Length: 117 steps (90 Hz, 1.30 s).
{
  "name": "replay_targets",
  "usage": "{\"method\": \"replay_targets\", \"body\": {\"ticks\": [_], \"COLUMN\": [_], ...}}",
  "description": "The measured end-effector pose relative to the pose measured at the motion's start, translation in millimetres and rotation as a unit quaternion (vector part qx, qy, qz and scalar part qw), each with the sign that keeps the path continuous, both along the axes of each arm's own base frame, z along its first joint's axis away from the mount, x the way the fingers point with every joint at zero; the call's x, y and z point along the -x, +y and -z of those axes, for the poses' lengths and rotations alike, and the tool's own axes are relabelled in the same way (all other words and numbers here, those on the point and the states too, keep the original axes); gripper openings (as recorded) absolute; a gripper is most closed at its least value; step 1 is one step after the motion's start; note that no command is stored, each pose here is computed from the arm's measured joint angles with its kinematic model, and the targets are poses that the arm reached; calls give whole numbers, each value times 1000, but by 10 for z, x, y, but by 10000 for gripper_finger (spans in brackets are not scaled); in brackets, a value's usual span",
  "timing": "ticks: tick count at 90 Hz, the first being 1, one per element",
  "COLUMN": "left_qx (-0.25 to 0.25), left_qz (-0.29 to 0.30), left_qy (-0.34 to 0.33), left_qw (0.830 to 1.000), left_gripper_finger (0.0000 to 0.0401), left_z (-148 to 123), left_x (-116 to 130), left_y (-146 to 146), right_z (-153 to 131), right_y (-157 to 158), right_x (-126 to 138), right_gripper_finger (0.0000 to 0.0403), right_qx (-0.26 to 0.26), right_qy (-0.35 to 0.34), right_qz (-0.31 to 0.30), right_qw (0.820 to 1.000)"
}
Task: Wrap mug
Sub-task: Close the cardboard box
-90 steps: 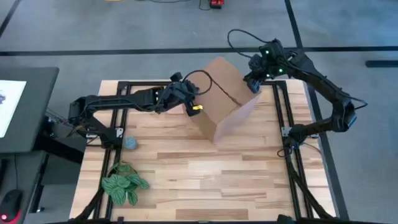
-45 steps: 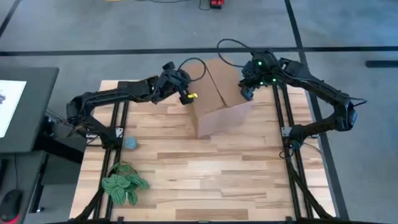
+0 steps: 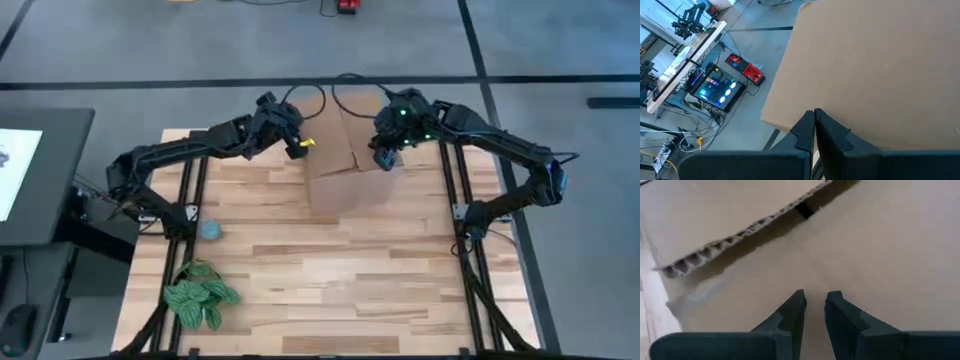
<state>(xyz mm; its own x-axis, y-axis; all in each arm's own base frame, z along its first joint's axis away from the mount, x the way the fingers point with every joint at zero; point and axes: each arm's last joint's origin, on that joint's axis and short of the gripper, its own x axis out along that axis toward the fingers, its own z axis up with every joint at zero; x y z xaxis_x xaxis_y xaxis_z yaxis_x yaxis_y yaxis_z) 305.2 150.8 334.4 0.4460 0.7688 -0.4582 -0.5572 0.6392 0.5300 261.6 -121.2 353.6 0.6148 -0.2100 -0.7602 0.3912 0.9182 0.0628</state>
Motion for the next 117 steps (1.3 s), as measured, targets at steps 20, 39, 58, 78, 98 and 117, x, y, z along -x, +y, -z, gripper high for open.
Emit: {"method": "replay_targets", "body": {"ticks": [20, 39, 58, 78, 98, 117], "left_qx": [11, 31, 35, 40, 42, 42], "left_qz": [-3, 4, 9, 11, 13, 13], "left_qy": [-6, -18, -12, -12, -9, -8], "left_qw": [1000, 999, 999, 999, 999, 999], "left_gripper_finger": [0, 0, 0, 0, 0, 0], "left_z": [7, 16, 25, 33, 41, 43], "left_x": [3, -9, -13, -12, -13, -13], "left_y": [-6, -42, -72, -77, -81, -82], "right_z": [32, 20, -91, -238, -314, -508], "right_y": [-1, -12, -61, -208, -269, -162], "right_x": [-51, -72, -209, -201, -120, -18], "right_gripper_finger": [65, 65, 65, 64, 44, 17], "right_qx": [8, 45, 119, 144, 175, 199], "right_qy": [5, 2, -76, -156, -161, -213], "right_qz": [8, -25, -83, -120, -101, -156], "right_qw": [1000, 999, 986, 970, 966, 944]}}
